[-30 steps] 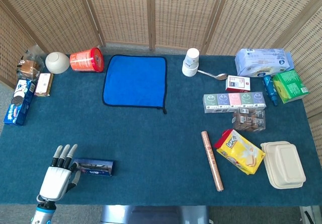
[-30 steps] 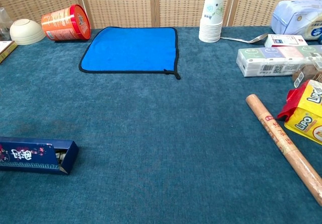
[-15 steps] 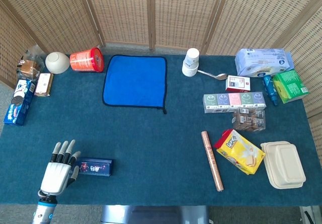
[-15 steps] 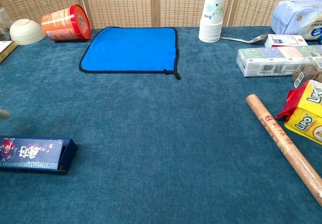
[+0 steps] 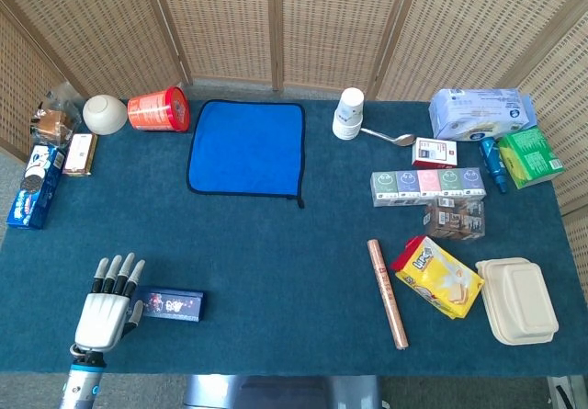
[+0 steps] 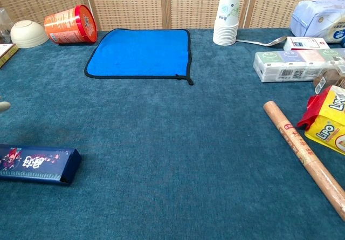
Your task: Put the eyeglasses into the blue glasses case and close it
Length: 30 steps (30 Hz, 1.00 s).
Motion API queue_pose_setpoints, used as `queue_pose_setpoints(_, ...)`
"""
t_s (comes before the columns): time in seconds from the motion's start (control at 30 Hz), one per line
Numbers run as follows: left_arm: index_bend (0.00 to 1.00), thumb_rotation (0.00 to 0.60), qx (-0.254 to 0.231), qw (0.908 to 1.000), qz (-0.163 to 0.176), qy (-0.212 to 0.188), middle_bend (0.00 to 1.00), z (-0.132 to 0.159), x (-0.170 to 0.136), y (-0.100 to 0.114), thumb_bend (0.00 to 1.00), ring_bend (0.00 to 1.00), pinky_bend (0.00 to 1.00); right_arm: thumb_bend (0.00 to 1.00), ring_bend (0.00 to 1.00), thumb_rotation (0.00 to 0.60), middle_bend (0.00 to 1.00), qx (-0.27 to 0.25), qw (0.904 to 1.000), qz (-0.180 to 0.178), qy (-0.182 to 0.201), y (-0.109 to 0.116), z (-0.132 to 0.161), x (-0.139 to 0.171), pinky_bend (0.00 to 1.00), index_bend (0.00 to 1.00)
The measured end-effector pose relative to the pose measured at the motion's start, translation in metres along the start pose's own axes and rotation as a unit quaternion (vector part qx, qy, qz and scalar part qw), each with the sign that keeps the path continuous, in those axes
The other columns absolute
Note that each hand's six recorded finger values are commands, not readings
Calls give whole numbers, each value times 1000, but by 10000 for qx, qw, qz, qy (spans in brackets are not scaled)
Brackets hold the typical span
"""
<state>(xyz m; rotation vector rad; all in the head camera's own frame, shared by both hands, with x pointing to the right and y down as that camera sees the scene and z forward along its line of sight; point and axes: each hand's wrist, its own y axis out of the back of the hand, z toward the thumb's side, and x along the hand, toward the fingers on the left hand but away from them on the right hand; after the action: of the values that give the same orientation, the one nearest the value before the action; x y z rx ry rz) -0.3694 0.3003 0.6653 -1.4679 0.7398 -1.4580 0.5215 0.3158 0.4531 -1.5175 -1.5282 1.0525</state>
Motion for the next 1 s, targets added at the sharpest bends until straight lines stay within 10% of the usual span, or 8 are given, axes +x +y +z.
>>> queue_pose_setpoints(1.0, 53, 467, -524, 9982, -183, -211, 0, -5, 12, 58, 341, 0, 0, 356, 0, 598, 41, 103, 9999, 71, 18, -6, 8, -10, 114, 0)
